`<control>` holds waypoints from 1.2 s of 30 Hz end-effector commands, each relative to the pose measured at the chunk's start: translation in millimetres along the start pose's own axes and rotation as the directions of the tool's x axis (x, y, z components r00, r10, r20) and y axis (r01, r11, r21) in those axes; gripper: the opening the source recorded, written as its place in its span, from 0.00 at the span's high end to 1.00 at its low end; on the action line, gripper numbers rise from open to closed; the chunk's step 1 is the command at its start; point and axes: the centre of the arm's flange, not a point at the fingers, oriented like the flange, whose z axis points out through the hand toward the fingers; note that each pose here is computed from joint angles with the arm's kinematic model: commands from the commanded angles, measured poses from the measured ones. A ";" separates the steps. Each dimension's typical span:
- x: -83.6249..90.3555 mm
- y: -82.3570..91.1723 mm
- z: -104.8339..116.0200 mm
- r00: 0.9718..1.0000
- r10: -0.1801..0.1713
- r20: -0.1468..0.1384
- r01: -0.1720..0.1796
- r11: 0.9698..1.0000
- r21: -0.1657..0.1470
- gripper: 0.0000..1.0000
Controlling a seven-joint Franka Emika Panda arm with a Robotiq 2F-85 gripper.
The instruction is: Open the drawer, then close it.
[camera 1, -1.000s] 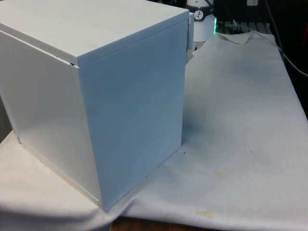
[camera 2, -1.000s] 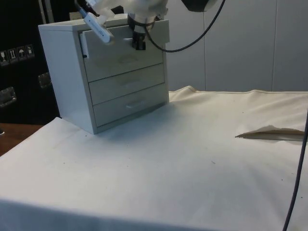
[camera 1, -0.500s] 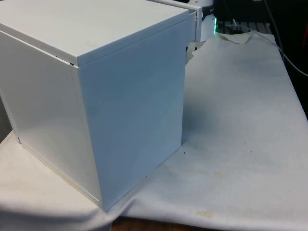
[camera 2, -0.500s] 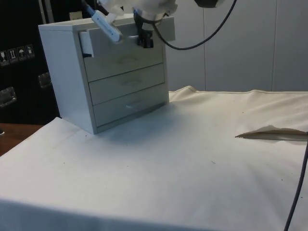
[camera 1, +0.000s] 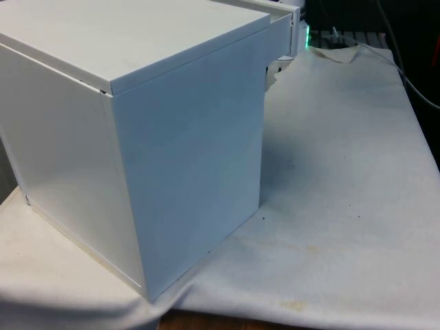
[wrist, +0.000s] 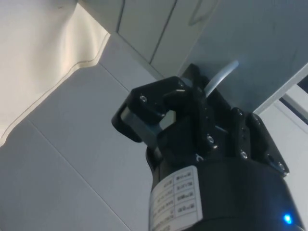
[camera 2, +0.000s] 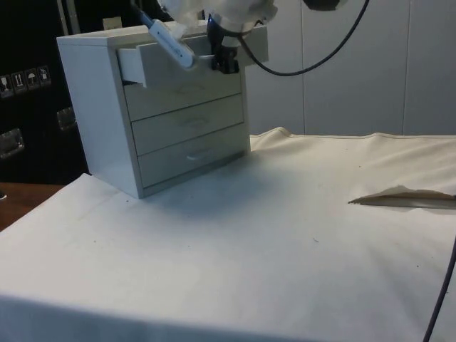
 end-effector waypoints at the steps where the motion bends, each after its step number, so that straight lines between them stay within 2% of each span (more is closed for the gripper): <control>1: -1.1 -3.4 -5.5 1.000 -0.012 -0.010 0.012 1.000 -0.005 1.00; 10: -7.1 -17.1 -14.7 0.999 -0.042 -0.021 0.042 0.999 -0.003 1.00; 11: -5.6 -15.0 -9.9 0.999 -0.035 -0.014 0.035 0.999 0.001 1.00; 12: -8.0 -18.7 -15.5 0.999 -0.047 -0.023 0.047 0.999 -0.004 1.00; 20: -13.3 -27.5 -23.0 0.996 -0.080 -0.038 0.079 0.997 -0.013 1.00; 21: -11.2 -24.9 -18.2 0.997 -0.072 -0.031 0.072 0.997 -0.009 1.00; 24: -15.8 -31.7 -26.7 0.995 -0.093 -0.042 0.093 0.996 -0.015 1.00; 30: -20.3 -39.5 -33.9 0.993 -0.108 -0.047 0.107 0.994 -0.018 1.00; 31: -16.7 -35.5 -28.0 0.994 -0.099 -0.041 0.099 0.995 -0.014 1.00; 32: -20.9 -40.5 -35.4 0.993 -0.110 -0.048 0.109 0.994 -0.019 1.00; 36: -25.2 -46.4 -41.4 0.991 -0.122 -0.052 0.121 0.992 -0.021 1.00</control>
